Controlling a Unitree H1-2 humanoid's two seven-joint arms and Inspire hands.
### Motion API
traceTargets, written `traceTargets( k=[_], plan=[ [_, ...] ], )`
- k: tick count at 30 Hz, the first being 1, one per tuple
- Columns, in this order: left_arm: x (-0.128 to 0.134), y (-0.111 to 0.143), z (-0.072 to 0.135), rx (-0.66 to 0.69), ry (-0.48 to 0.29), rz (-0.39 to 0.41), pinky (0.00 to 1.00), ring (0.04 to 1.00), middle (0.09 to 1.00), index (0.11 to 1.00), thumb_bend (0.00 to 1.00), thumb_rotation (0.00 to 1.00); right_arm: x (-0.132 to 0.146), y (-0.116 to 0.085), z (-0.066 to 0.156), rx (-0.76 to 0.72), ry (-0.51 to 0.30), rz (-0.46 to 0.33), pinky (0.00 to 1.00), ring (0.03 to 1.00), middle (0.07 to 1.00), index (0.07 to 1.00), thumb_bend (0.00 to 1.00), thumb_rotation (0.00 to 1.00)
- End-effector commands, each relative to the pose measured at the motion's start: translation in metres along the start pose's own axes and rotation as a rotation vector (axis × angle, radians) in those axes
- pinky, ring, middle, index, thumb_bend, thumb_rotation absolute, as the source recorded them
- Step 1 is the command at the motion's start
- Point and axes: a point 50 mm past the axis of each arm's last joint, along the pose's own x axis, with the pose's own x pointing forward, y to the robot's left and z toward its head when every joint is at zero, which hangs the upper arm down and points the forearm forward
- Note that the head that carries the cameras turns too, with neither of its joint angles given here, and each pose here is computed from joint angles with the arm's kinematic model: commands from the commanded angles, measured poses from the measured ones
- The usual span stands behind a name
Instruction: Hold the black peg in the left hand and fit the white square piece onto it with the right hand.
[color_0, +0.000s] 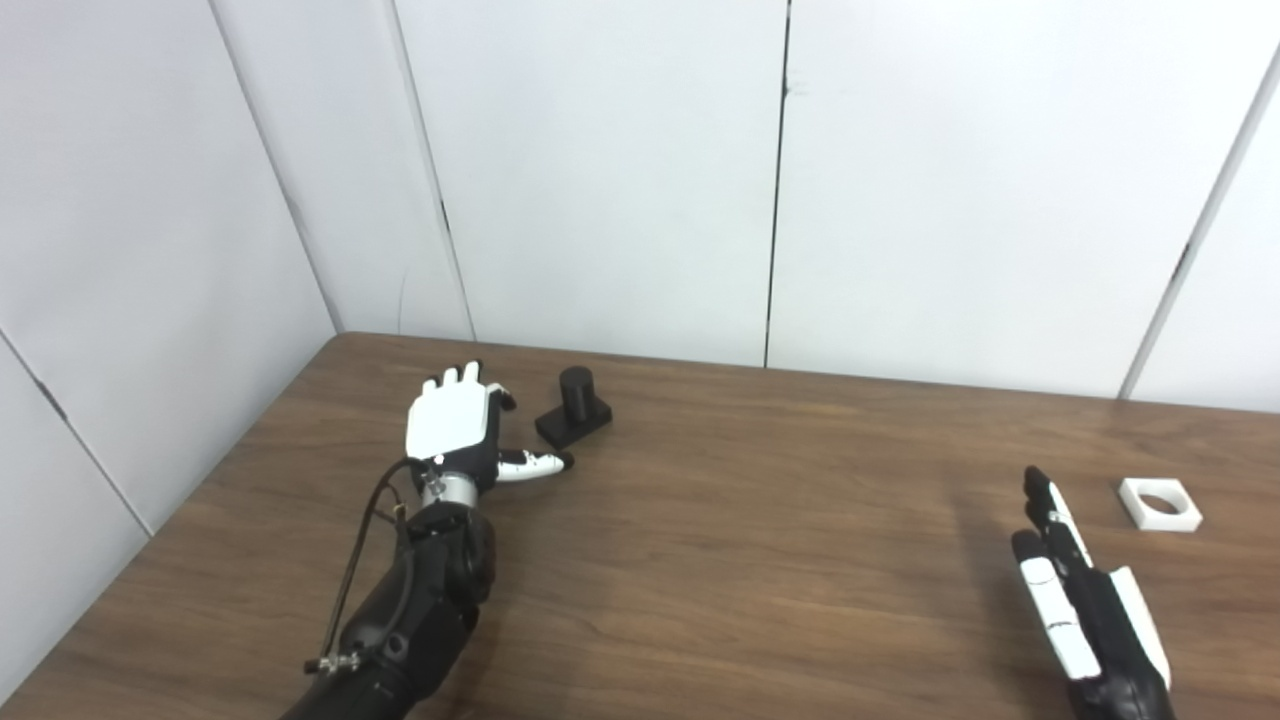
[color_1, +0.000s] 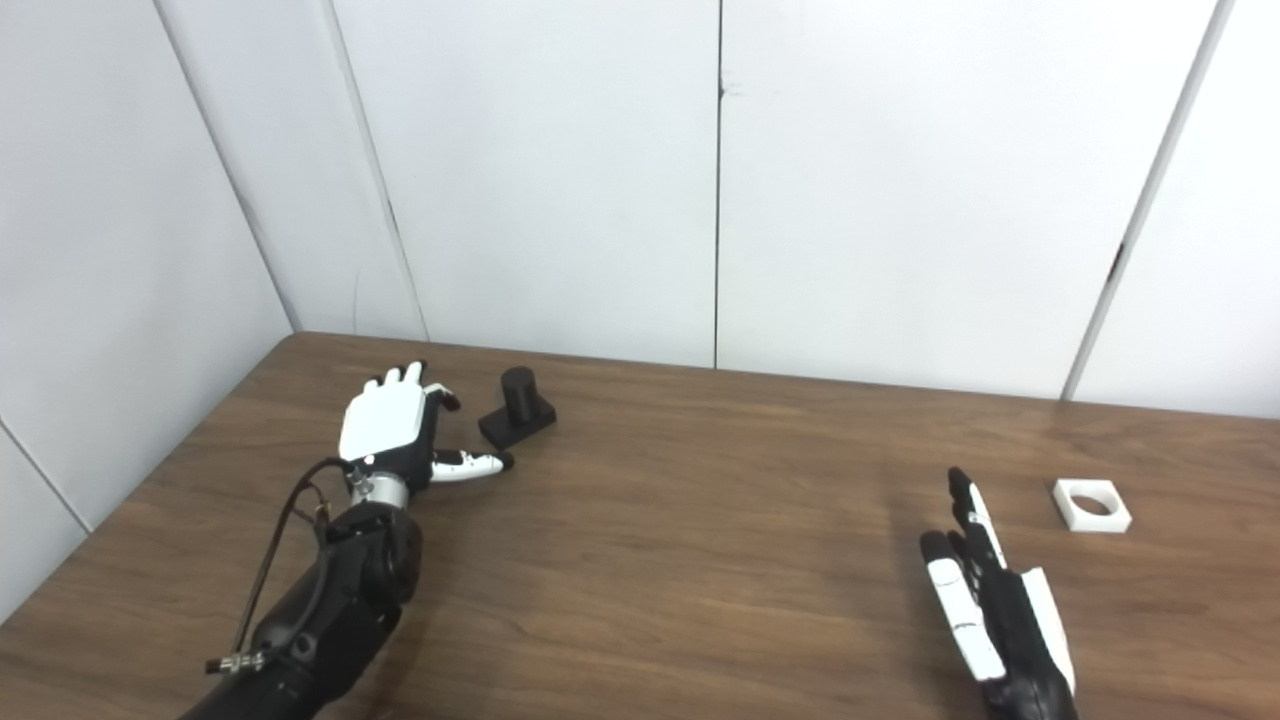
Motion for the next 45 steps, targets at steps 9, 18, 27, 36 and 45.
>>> traceTargets(
  k=[9, 18, 27, 36, 45],
  plan=[
    [0.013, 0.004, 0.017, -0.026, -0.031, -0.019, 1.0, 1.0, 1.0, 0.717, 0.95, 0.58, 0.006, -0.001, 0.015, -0.012, -0.065, -0.017, 0.96, 1.0, 1.0, 0.995, 0.55, 0.97],
    [0.015, -0.002, 0.027, -0.042, -0.037, -0.048, 1.0, 1.0, 1.0, 0.705, 0.96, 0.6, 0.006, -0.002, 0.017, -0.028, -0.081, -0.016, 0.97, 1.0, 1.0, 0.998, 0.52, 0.97],
    [0.015, -0.007, 0.033, -0.051, -0.05, -0.067, 1.0, 1.0, 1.0, 0.706, 0.96, 0.59, 0.004, 0.0, 0.018, -0.012, -0.072, -0.024, 0.95, 0.999, 1.0, 0.997, 0.52, 0.97],
    [0.014, -0.009, 0.034, -0.06, -0.061, -0.074, 1.0, 1.0, 1.0, 0.692, 0.93, 0.55, 0.001, -0.002, 0.019, -0.016, -0.069, -0.035, 0.95, 0.998, 1.0, 0.995, 0.51, 0.96],
    [0.014, -0.015, 0.036, -0.071, -0.071, -0.098, 1.0, 1.0, 1.0, 0.688, 0.91, 0.51, 0.0, -0.002, 0.02, -0.024, -0.07, -0.038, 0.96, 1.0, 1.0, 0.995, 0.51, 0.97]
  ],
)
